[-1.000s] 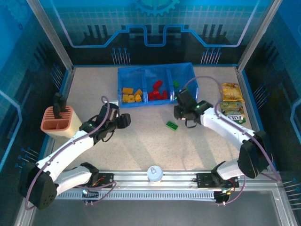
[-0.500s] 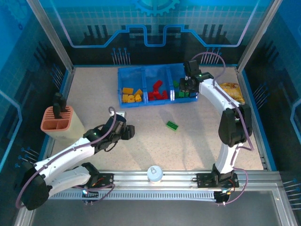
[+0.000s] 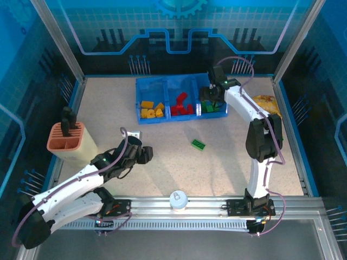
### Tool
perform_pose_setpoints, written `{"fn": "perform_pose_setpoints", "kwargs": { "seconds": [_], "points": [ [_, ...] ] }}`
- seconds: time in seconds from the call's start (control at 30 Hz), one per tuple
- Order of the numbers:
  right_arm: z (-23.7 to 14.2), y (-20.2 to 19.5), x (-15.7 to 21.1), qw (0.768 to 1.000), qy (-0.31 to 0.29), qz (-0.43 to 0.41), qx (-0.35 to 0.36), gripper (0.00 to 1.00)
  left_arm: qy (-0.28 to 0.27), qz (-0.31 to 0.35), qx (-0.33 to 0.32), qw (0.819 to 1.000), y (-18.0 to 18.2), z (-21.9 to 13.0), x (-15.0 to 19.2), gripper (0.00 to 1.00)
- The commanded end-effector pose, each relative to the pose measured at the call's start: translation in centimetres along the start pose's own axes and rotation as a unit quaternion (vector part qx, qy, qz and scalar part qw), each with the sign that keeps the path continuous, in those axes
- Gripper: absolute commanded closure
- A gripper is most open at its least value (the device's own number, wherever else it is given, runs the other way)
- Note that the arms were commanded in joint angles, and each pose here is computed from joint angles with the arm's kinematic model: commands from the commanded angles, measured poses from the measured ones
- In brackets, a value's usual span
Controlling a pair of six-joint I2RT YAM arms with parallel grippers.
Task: Sort the legos into containers by color
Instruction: Place the lego in the container, then pick up the lego from the center of the table.
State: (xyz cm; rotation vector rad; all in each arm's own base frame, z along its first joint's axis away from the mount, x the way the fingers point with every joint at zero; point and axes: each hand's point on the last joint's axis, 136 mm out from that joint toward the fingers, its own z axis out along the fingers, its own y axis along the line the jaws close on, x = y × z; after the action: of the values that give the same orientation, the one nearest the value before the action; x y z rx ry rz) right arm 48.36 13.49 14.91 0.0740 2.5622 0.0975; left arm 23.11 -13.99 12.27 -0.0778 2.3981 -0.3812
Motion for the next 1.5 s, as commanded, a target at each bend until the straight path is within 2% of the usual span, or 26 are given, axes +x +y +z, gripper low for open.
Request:
{"fn": "perform_pose_setpoints", "kwargs": {
  "seconds": [0.0, 0.13, 0.37, 0.47, 0.6, 0.7, 0.93, 1.03, 1.17, 1.27, 1.37, 1.47],
  "points": [
    [-2.9, 0.7, 1.2, 0.999, -0.027, 0.008, -0.022, 0.22, -0.001, -0.002, -0.011, 1.000, 0.6, -0.1, 0.3, 0.39],
    [-3.9, 1.7, 5.4, 0.997, -0.028, -0.008, -0.072, 0.22, -0.001, 0.003, -0.009, 1.000, 0.6, 0.2, 0.5, 0.39],
    [-4.1, 4.1, 13.5, 0.985, 0.014, -0.098, -0.144, 0.19, 0.011, 0.005, 0.031, 0.999, -0.5, 1.3, 1.8, 0.39],
    [-3.2, 4.6, 16.1, 0.979, 0.039, -0.145, -0.140, 0.17, 0.027, 0.015, 0.061, 0.998, -1.5, 1.7, 2.7, 0.39],
    [-1.2, 4.6, 18.2, 0.974, 0.078, -0.168, -0.130, 0.17, 0.046, 0.026, 0.094, 0.994, -2.7, 1.7, 3.9, 0.39],
    [-0.1, 4.4, 19.1, 0.973, 0.094, -0.185, -0.103, 0.18, 0.050, 0.026, 0.100, 0.993, -2.8, 1.5, 4.5, 0.39],
    [1.2, 5.3, 21.6, 0.963, 0.125, -0.221, -0.092, 0.21, 0.059, 0.023, 0.102, 0.993, -2.7, 1.6, 5.8, 0.39],
    [1.4, 5.2, 22.2, 0.962, 0.130, -0.225, -0.081, 0.29, 0.058, 0.024, 0.099, 0.993, -2.6, 1.6, 5.8, 0.39],
    [1.3, 5.0, 22.1, 0.963, 0.127, -0.226, -0.068, 0.54, 0.054, 0.027, 0.095, 0.994, -2.5, 1.8, 5.7, 0.39],
    [1.0, 5.0, 21.5, 0.964, 0.123, -0.228, -0.063, 0.67, 0.058, 0.031, 0.093, 0.994, -2.6, 1.9, 5.8, 0.39],
    [0.1, 5.2, 20.5, 0.965, 0.113, -0.229, -0.061, 0.75, 0.062, 0.031, 0.090, 0.994, -2.4, 2.0, 6.1, 0.39],
    [-1.0, 4.8, 18.7, 0.972, 0.088, -0.212, -0.057, 0.77, 0.060, 0.031, 0.088, 0.994, -2.2, 1.9, 6.1, 0.40]
  ]
}}
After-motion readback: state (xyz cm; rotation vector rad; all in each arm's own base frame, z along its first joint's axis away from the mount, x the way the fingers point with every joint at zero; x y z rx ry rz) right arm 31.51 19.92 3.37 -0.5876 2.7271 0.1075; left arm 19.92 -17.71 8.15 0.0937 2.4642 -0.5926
